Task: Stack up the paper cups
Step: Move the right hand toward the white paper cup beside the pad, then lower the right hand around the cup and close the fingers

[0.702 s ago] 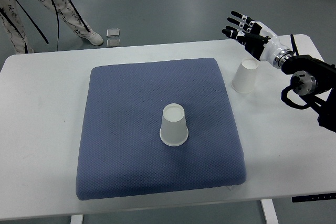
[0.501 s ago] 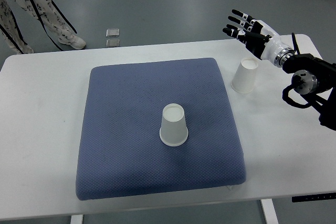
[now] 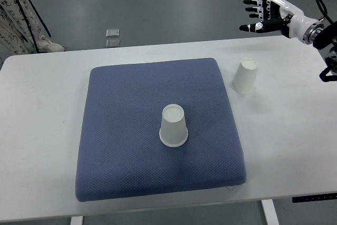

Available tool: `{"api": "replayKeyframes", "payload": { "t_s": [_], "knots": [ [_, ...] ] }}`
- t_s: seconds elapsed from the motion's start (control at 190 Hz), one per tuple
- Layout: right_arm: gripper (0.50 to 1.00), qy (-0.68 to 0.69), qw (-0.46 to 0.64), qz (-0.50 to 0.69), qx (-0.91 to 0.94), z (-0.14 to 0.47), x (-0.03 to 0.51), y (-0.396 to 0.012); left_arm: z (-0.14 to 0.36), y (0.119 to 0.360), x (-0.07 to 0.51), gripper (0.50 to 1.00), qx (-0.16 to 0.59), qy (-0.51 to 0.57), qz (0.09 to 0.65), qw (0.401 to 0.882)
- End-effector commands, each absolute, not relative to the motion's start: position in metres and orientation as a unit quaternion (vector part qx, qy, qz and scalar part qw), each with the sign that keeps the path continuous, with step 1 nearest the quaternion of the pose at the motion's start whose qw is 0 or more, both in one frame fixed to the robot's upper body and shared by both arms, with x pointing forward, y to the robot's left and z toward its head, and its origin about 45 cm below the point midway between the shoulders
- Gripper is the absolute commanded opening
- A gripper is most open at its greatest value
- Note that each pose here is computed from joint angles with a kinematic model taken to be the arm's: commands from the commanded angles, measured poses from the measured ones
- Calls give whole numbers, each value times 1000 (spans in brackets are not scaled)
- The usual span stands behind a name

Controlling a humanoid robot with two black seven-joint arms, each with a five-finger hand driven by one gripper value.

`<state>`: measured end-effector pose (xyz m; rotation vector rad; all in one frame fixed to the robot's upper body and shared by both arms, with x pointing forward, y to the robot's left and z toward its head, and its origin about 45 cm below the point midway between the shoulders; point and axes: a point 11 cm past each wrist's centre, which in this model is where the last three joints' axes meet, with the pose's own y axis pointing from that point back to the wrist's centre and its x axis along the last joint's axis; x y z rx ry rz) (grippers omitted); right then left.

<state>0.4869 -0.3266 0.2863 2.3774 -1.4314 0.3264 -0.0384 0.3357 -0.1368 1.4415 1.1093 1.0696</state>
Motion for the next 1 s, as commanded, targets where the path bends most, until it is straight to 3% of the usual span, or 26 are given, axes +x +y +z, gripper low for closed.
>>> {"api": "replayKeyframes", "payload": {
  "t_s": [0.0, 0.475, 0.997],
  "knots": [
    [928, -449, 258, 166, 839, 285, 484, -327, -137, 336, -39, 1000, 595, 457, 441, 492],
    [928, -351, 456, 250, 779, 254, 477, -356, -137, 338, -39, 1000, 596, 456, 442, 491],
    [926, -322, 522, 303, 730, 201, 489, -318, -137, 338, -39, 1000, 596, 456, 442, 492]
  ]
}}
